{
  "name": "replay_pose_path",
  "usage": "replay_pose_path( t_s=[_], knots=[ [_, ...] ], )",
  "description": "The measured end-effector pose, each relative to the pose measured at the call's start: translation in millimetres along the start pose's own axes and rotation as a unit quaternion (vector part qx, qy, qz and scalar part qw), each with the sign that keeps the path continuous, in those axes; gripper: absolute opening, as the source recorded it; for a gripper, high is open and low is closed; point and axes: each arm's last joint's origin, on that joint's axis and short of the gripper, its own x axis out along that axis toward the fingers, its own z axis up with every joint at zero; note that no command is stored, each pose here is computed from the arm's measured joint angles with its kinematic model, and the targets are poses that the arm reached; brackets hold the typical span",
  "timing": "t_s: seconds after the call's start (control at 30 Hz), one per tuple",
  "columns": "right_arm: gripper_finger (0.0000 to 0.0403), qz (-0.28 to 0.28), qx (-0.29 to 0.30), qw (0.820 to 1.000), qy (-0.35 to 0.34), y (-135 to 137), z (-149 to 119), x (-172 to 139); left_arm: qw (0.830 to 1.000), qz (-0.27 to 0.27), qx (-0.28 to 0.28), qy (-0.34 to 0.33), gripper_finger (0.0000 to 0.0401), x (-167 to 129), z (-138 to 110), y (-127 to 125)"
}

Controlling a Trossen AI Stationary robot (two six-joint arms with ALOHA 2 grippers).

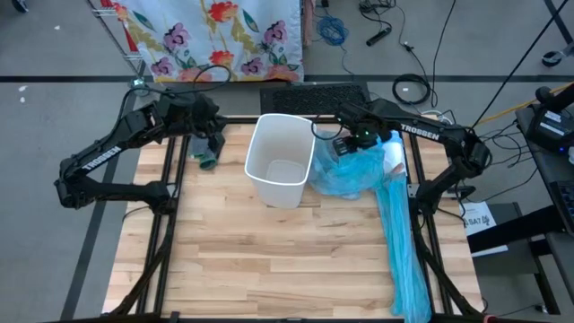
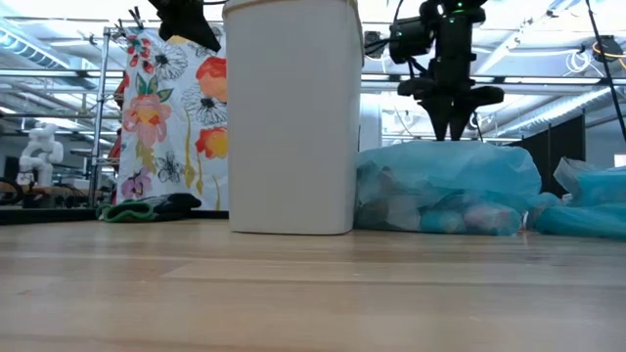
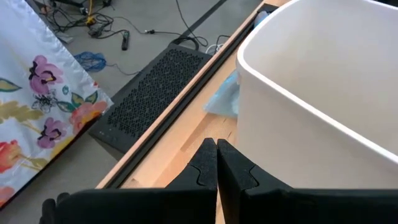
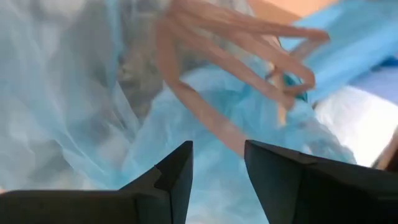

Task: Place trash/remove bag and relplace
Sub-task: Remove the blue trash bag from the trash bin, then insert the new blue trash bag into the trash bin

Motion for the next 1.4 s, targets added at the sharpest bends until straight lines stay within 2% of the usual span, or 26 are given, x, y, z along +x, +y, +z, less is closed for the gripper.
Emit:
replay_pose_path(
  t_s=[0.17,0.4,0.53,0.8,0.87,1.0,1.17,1.4],
  knots=[
    [0.0137,0.029,0.006,0.999,0.028,2,-3,0,1.000,0.000,0.000,0.000,0.0000,0,0,0],
    [0.0137,0.033,0.010,0.999,0.033,1,-20,-16,1.000,-0.001,0.001,0.013,0.0000,0,-2,0],
    [0.0137,0.028,0.012,0.999,0.021,-2,-40,-34,1.000,-0.001,0.002,0.020,0.0000,0,-4,0],
    [0.0140,-0.039,0.035,0.999,-0.009,-7,-93,-62,0.999,-0.002,0.015,0.029,0.0000,0,-6,0],
    [0.0147,-0.036,0.044,0.998,-0.013,-6,-102,-64,0.999,-0.001,0.015,0.029,0.0000,0,-6,0],
    [0.0176,-0.021,0.062,0.998,-0.006,-5,-119,-67,0.999,-0.002,0.027,0.029,0.0000,0,-6,0],
    [0.0233,-0.026,0.081,0.996,0.025,-6,-139,-58,0.999,-0.005,0.036,0.029,0.0000,0,-6,0],
    [0.0311,-0.109,0.112,0.986,0.057,-11,-170,-18,0.998,-0.017,0.037,0.037,0.0000,0,-7,-1]
  ],
)
